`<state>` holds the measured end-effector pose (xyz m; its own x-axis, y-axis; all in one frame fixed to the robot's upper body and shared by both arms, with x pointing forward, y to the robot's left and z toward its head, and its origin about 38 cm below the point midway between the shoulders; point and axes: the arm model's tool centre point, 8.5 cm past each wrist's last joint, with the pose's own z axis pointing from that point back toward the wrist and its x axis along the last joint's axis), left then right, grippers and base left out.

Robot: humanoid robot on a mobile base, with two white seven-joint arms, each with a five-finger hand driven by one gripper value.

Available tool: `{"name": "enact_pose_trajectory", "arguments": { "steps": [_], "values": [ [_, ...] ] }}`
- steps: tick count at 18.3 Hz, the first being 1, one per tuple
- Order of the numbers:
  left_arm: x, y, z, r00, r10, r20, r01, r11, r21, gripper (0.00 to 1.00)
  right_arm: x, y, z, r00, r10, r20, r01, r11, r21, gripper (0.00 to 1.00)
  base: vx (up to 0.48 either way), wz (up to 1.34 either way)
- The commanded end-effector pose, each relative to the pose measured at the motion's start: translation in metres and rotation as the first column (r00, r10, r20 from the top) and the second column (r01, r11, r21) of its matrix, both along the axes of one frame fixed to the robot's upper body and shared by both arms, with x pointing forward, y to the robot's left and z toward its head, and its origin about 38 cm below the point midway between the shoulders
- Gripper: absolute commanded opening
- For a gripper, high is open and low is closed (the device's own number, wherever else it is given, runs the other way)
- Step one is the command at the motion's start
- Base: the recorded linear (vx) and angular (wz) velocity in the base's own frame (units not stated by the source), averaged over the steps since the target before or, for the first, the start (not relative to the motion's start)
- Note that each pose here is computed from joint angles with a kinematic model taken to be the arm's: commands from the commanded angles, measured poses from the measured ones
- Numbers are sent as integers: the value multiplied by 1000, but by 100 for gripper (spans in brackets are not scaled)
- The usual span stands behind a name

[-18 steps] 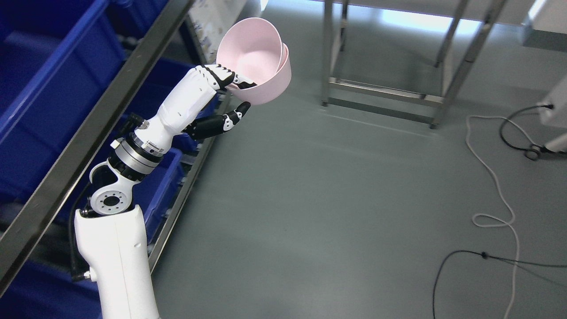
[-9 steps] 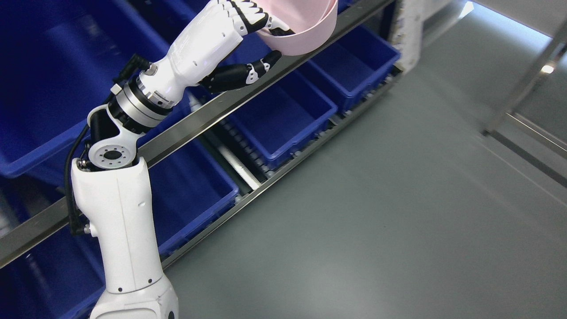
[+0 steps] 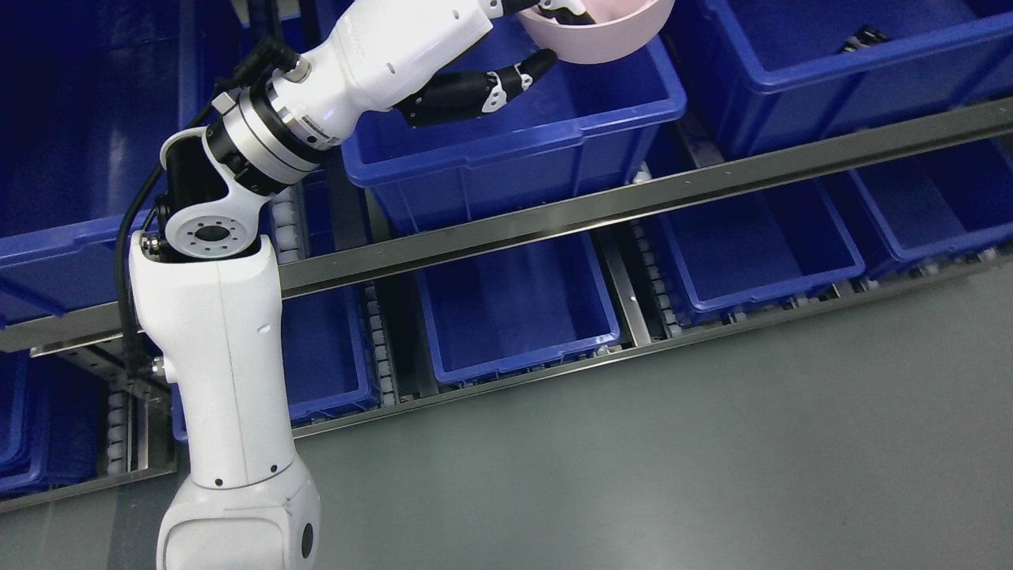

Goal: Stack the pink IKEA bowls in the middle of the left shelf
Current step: 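Carry the bowl stack toward the blue bins while turning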

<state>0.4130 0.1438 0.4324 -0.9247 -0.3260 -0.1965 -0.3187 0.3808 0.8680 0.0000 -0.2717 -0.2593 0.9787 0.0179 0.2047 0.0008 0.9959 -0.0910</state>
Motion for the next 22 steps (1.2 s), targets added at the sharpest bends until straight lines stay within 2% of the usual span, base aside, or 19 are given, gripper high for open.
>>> {"name": "enact_pose_trajectory", "arguments": {
  "steps": [1, 7, 11, 16, 19, 22],
  "values": [
    [-1, -21, 2, 1000, -24, 8, 23, 996, 81, 5, 6, -11, 1, 1000, -3, 18, 3, 1000, -14, 100, 125, 562],
    [1, -23, -1, 1000, -15, -2, 15, 995, 98, 5, 6, -11, 1, 1000, -3, 18, 3, 1000, -14, 100, 129, 318],
    [16, -22, 5, 993, 48, -110, -36, 993, 110, 6, 6, -11, 1, 1000, -3, 18, 3, 1000, -14, 100, 91, 126],
    [33, -19, -39, 955, 168, -243, -110, 965, 238, 8, 6, -11, 1, 1000, -3, 18, 3, 1000, -14, 100, 41, 57],
    [37, -18, -51, 942, 187, -280, -117, 962, 248, 12, 6, -11, 1, 1000, -3, 18, 3, 1000, -14, 100, 9, 11],
    [44, -17, -59, 931, 189, -311, -114, 963, 242, 21, 6, -11, 1, 1000, -3, 18, 3, 1000, -14, 100, 0, 0]
  ]
}}
